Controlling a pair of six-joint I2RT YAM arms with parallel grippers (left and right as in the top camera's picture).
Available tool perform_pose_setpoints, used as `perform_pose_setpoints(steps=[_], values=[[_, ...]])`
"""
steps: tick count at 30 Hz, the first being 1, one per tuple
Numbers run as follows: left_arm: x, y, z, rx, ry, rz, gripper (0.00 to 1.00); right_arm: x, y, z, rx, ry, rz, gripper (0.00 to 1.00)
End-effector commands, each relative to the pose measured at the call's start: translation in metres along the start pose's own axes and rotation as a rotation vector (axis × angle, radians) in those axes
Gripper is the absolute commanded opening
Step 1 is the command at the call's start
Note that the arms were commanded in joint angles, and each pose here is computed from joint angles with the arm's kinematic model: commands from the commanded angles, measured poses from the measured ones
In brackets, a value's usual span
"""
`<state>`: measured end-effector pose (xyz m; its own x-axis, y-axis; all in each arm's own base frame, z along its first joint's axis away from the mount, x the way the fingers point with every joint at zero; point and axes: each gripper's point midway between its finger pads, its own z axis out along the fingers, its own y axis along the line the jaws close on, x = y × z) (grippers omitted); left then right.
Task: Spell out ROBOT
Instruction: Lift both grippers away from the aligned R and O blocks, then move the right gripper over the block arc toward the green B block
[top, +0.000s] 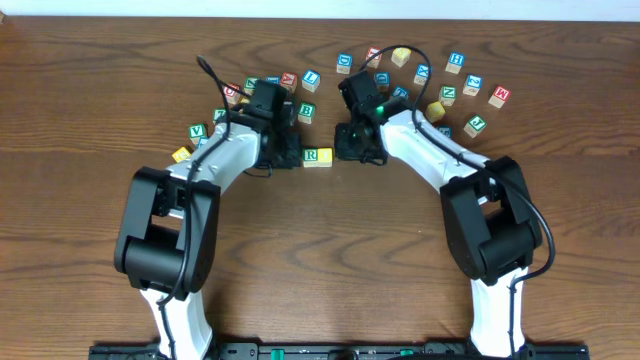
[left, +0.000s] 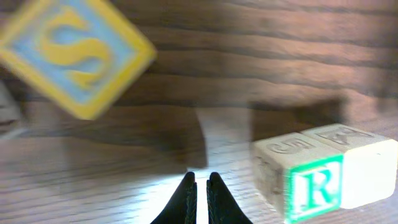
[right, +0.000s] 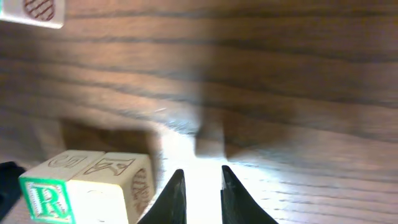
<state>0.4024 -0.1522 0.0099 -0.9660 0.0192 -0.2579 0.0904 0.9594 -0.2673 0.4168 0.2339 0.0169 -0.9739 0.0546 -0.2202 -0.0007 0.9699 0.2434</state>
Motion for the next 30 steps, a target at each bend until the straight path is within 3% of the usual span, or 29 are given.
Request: perform_pose_setpoints(steps=[1,7,18,20,21,22,25,28,30], values=[[-0.014,0.015,-0.017,-0.019,-0.041,-0.018,0.08,-0.007,-0.005,-0.010,-0.011,-0.017,0.027,0.15],[-0.034,0.021,-0.064,-0.013,-0.142,-0.035,0.08,-0.022,-0.008,-0.038,-0.040,-0.067,0.000,0.21],[-0.041,0.017,-0.194,-0.006,-0.379,-0.044,0.09,-0.039,-0.014,-0.138,-0.090,-0.209,-0.034,0.57],[-0.035,0.019,-0.214,-0.010,-0.408,-0.053,0.15,-0.039,-0.015,-0.155,-0.096,-0.234,-0.038,0.64],[-0.030,0.023,-0.226,-0.023,-0.421,-0.063,0.17,-0.039,-0.017,-0.166,-0.097,-0.249,-0.046,0.72],[-0.026,0.026,-0.233,-0.035,-0.427,-0.071,0.25,-0.039,-0.018,-0.173,-0.098,-0.259,-0.048,0.77],[-0.013,0.037,-0.249,-0.075,-0.432,-0.100,0.36,-0.037,-0.022,-0.187,-0.100,-0.273,-0.040,0.89],[-0.001,0.048,-0.260,-0.108,-0.428,-0.131,0.44,-0.032,-0.024,-0.198,-0.126,-0.253,-0.066,0.99],[0.004,0.053,-0.265,-0.119,-0.428,-0.149,0.52,-0.030,-0.026,-0.206,-0.120,-0.235,-0.083,0.99]])
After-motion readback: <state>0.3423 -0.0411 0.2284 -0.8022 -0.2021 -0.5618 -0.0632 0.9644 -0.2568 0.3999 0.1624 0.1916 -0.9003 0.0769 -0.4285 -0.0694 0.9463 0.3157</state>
